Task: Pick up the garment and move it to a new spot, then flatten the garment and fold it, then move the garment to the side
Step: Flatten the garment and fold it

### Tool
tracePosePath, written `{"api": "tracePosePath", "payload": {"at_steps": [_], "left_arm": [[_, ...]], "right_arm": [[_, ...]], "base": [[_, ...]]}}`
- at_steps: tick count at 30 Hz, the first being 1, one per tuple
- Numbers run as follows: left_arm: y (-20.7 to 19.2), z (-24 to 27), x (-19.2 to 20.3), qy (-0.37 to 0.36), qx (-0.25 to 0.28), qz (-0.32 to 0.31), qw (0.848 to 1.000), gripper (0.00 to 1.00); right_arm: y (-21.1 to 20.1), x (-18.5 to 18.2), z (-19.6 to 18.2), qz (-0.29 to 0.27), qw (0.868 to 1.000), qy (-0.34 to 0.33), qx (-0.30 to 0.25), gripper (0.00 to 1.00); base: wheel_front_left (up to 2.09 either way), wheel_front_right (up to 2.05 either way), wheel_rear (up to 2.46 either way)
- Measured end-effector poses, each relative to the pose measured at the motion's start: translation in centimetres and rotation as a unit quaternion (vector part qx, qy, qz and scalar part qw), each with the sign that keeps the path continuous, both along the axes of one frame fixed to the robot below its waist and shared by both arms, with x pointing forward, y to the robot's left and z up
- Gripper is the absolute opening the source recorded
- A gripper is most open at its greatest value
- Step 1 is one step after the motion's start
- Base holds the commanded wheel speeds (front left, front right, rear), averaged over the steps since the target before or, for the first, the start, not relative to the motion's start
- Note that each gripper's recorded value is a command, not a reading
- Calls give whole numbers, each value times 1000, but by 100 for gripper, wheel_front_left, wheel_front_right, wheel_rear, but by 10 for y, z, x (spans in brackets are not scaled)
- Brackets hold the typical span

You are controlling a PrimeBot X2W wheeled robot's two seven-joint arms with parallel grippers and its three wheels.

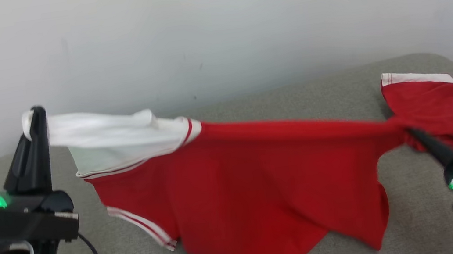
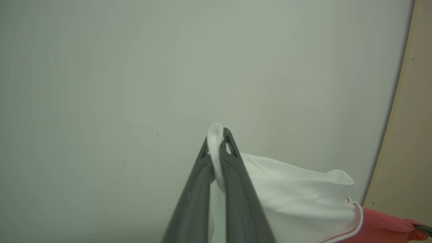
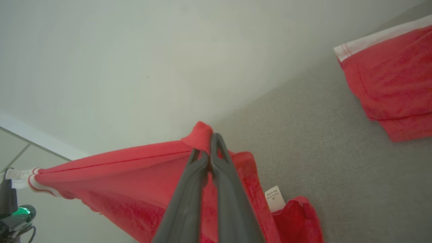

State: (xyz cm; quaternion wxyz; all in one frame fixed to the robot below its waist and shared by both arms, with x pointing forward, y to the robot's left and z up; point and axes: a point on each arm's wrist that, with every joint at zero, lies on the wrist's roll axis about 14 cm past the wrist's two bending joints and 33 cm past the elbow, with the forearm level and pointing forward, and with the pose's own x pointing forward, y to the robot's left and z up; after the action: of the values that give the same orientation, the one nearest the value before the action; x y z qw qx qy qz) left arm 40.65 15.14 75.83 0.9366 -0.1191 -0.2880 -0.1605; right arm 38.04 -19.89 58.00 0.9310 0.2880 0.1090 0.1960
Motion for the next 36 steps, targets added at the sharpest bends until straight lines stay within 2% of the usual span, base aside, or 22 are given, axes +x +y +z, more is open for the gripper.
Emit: {"api": "tracePosePath", "payload": {"at_steps": [3, 4, 5, 7, 9, 11, 12, 13, 14, 15, 16, 18, 21, 23, 24, 27, 29, 34, 36], "left_arm": [[6, -24, 6, 29, -9, 4, 1000, 0], [7, -32, 7, 39, -11, 4, 999, 0], [8, -41, 8, 51, -14, 4, 999, 0], [14, -59, 10, 72, -16, 13, 997, 0], [24, -76, 10, 91, -21, 28, 995, 0], [36, -97, 6, 111, -31, 47, 992, 0], [42, -102, 4, 116, -36, 56, 991, 0], [50, -106, 2, 120, -41, 68, 990, 0], [57, -110, 0, 123, -42, 77, 988, 0], [61, -114, -3, 127, -47, 85, 987, 0], [65, -118, -6, 131, -51, 92, 986, 0], [74, -125, -11, 137, -61, 106, 983, 0], [83, -128, -17, 138, -68, 117, 981, 0], [82, -125, -19, 130, -77, 109, 982, 0], [81, -123, -20, 128, -86, 104, 983, 0], [75, -119, -22, 120, -94, 88, 984, 0], [71, -116, -23, 115, -102, 76, 985, 0], [69, -113, -19, 110, -98, 71, 987, 0], [68, -113, -17, 109, -98, 69, 987, 0]], "right_arm": [[10, -10, -41, 9, 996, 73, 50, 0], [11, -14, -53, 7, 993, 95, 64, 14], [13, -18, -66, 7, 990, 118, 80, 40], [18, -24, -84, 4, 983, 150, 102, 41], [18, -27, -98, -6, 979, 168, 113, 47], [22, -33, -113, -17, 973, 186, 133, 66], [22, -33, -114, -24, 972, 186, 141, 64], [20, -34, -117, -31, 971, 187, 144, 69], [19, -35, -118, -36, 971, 186, 147, 47], [19, -34, -116, -40, 970, 181, 156, 32], [21, -34, -114, -43, 969, 178, 168, 2], [21, -36, -115, -45, 967, 180, 176, 0], [19, -41, -120, -43, 970, 184, 156, 0], [28, -38, -112, -29, 977, 161, 138, 61], [35, -36, -107, -20, 981, 146, 126, 100], [57, -37, -97, 19, 993, 98, 65, 100], [78, -41, -94, 52, 995, 77, 41, 100], [147, -71, -96, 171, 983, 65, 17, 100], [157, -78, -102, 193, 979, 66, 1, 100]], "base": [[0, 0, 0], [0, 0, 0], [0, 0, 0], [0, 0, 0], [0, 0, 0], [0, 0, 0], [0, 0, 0], [0, 0, 0], [0, 0, 0], [0, 0, 0], [0, 0, 0], [0, 0, 0], [0, 0, 0], [0, 0, 0], [0, 0, 0], [0, 0, 0], [0, 0, 0], [0, 0, 0], [0, 0, 0]]}}
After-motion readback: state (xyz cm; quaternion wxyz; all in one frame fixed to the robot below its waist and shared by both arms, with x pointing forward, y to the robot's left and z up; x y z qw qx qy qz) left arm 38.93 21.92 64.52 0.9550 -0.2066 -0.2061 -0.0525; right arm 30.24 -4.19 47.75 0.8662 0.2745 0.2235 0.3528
